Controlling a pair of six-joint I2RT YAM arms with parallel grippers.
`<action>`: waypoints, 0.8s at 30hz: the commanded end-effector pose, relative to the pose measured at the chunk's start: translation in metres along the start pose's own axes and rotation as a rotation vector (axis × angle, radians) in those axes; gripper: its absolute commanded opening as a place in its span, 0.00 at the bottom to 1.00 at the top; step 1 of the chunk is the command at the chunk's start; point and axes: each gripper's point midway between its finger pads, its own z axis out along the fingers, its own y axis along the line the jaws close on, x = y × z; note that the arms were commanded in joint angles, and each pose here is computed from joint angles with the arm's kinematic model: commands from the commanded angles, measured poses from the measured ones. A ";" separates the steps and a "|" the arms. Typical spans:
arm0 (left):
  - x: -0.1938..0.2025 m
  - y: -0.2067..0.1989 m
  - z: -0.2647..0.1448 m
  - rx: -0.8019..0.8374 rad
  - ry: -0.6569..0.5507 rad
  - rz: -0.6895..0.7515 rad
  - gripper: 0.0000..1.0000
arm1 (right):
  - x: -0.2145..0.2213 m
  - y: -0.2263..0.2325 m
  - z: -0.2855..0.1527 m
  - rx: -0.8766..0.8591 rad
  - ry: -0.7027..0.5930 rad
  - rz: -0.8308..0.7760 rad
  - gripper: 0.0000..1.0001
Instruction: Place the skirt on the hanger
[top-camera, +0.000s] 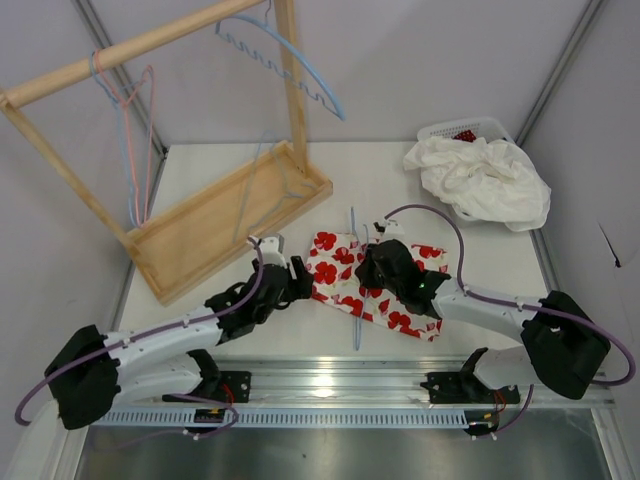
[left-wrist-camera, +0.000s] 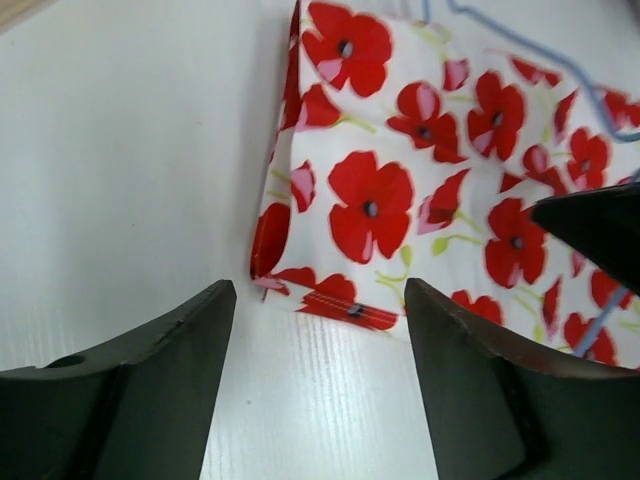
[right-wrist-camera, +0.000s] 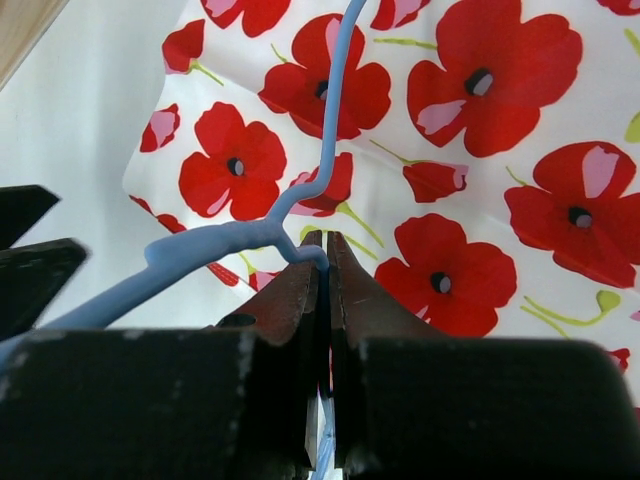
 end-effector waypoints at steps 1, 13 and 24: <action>-0.009 -0.014 0.013 0.012 0.010 0.005 0.76 | -0.013 -0.011 -0.007 0.042 -0.064 -0.010 0.00; 0.006 -0.005 0.071 -0.020 0.055 0.063 0.80 | -0.006 -0.011 -0.008 0.028 -0.033 -0.033 0.00; 0.018 0.019 0.090 -0.162 0.089 0.132 0.12 | -0.019 -0.037 -0.014 0.150 -0.052 0.009 0.00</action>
